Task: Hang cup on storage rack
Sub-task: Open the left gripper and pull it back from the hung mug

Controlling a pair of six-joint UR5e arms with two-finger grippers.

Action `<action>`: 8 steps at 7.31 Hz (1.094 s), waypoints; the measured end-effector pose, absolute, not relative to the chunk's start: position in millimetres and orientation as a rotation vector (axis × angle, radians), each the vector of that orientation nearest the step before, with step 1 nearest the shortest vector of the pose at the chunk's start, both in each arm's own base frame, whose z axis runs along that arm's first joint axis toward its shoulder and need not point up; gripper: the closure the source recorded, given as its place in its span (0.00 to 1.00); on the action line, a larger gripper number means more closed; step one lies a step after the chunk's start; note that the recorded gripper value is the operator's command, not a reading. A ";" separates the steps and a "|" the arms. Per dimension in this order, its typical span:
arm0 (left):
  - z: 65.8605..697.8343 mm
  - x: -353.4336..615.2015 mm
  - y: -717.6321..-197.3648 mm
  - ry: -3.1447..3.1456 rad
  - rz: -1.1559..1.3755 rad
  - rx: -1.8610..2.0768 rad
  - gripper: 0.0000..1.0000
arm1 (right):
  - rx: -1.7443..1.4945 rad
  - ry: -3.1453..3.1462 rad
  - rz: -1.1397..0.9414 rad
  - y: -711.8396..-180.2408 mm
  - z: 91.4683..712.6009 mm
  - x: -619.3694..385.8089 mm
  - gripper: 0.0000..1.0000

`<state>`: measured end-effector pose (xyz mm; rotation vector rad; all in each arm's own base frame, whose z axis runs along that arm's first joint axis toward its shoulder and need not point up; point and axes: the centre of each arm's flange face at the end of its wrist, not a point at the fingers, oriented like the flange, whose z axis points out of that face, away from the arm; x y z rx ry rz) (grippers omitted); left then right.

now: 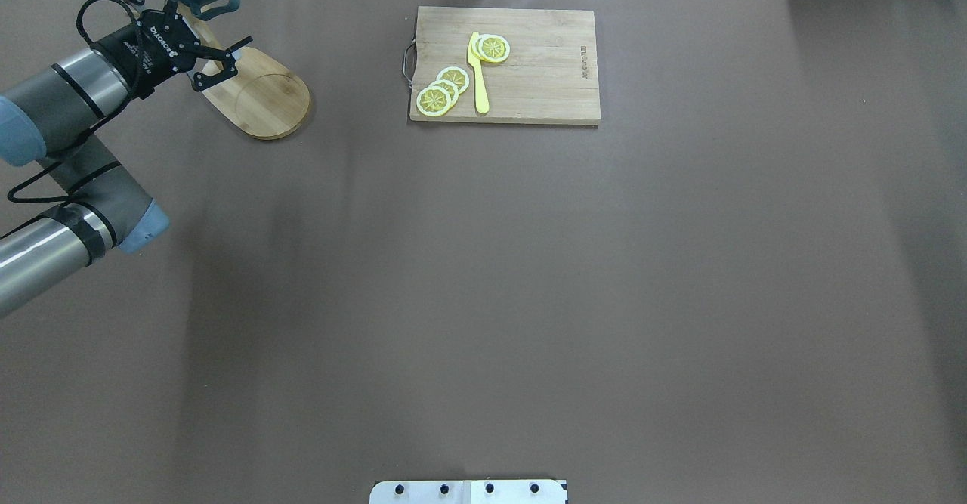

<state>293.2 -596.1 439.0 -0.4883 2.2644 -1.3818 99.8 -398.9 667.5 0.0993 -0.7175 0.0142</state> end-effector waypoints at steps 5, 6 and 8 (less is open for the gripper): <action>401.9 263.9 -532.2 2.291 -1.003 -0.229 0.01 | 0.094 -0.719 0.016 -396.2 669.9 99.6 0.00; 403.4 262.6 -517.5 2.241 -0.848 -0.098 0.01 | 0.094 -0.718 0.017 -395.6 669.7 99.7 0.00; 420.4 260.3 -490.6 2.091 -0.543 0.163 0.01 | 0.093 -0.715 0.017 -394.2 670.6 100.1 0.00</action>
